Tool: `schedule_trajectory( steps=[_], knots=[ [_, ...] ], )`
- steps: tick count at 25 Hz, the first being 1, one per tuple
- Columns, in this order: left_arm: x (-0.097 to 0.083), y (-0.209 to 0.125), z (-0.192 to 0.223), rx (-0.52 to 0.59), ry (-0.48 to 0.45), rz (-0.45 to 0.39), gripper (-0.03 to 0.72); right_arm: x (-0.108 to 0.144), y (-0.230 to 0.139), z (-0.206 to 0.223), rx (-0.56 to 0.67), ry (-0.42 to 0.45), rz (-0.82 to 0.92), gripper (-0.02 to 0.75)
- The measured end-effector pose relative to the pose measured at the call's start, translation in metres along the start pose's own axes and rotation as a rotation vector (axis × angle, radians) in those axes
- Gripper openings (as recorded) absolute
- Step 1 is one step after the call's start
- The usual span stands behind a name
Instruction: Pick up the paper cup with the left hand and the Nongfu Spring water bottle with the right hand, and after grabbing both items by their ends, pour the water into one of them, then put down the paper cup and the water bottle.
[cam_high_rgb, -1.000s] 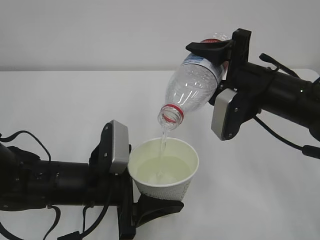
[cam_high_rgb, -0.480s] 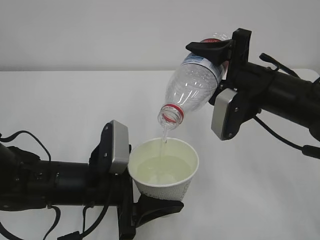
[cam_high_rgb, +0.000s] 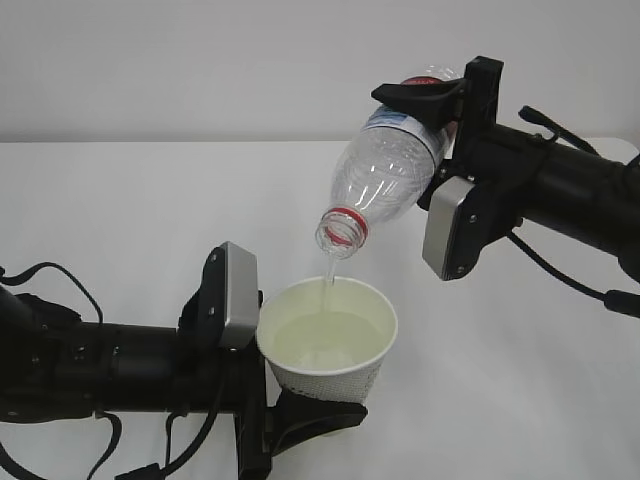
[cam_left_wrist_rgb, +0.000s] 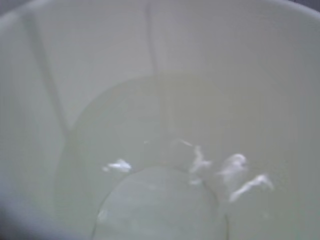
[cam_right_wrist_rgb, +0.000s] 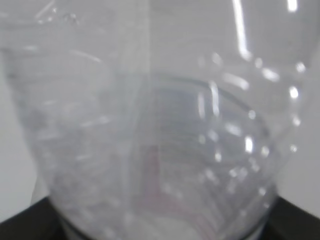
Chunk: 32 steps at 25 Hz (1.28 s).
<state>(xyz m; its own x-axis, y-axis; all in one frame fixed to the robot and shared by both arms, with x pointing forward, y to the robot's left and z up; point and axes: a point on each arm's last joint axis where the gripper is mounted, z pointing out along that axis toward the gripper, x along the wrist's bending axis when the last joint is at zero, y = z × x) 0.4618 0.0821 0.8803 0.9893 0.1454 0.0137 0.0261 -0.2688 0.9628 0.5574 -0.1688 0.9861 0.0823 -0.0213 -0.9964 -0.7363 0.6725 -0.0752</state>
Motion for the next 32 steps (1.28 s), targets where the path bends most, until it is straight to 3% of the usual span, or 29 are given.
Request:
schedule_trajectory(
  steps=[32],
  knots=[
    [0.0032, 0.0006, -0.0001, -0.007, 0.035, -0.017, 0.509, 0.0007, 0.0004, -0.0005, 0.0, 0.002, 0.269, 0.488]
  ],
)
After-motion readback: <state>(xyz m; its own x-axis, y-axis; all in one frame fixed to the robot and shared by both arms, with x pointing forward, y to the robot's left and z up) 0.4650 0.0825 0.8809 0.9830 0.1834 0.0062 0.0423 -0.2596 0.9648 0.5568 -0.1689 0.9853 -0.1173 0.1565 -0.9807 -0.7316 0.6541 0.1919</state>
